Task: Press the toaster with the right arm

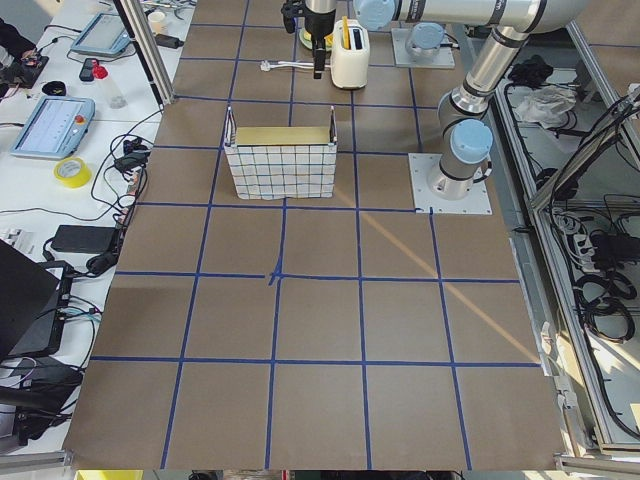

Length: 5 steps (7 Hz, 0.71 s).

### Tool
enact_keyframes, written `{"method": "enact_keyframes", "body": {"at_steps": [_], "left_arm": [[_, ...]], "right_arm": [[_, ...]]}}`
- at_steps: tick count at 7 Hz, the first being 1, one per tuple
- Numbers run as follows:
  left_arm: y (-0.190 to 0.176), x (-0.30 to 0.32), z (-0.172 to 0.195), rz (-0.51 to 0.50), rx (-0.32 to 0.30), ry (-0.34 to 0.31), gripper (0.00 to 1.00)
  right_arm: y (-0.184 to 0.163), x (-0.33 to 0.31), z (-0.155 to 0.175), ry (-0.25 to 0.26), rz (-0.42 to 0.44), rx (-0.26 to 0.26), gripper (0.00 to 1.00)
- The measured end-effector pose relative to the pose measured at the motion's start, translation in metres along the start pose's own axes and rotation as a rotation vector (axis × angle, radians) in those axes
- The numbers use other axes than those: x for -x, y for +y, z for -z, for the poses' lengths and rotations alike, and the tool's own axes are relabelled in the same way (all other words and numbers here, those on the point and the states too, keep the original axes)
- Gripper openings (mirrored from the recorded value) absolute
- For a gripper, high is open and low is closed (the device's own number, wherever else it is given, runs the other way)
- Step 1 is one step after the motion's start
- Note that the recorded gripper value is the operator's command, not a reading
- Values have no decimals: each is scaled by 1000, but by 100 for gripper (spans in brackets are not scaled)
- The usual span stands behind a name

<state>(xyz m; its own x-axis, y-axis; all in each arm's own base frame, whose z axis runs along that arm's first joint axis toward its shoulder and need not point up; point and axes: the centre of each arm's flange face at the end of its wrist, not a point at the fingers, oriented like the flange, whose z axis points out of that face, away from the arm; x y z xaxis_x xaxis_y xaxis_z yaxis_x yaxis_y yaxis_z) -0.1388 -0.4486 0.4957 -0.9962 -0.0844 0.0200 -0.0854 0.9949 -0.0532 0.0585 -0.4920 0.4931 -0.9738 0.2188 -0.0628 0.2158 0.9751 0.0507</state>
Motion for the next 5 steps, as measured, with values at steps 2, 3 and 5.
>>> {"method": "enact_keyframes", "body": {"at_steps": [2, 3, 5], "left_arm": [[0, 0, 0, 0, 0, 0, 100], [0, 0, 0, 0, 0, -1, 100], [0, 0, 0, 0, 0, -1, 100]], "right_arm": [[7, 16, 7, 8, 36, -40, 100], [15, 31, 10, 14, 74, -55, 100], [31, 66, 12, 24, 162, -83, 100]]}}
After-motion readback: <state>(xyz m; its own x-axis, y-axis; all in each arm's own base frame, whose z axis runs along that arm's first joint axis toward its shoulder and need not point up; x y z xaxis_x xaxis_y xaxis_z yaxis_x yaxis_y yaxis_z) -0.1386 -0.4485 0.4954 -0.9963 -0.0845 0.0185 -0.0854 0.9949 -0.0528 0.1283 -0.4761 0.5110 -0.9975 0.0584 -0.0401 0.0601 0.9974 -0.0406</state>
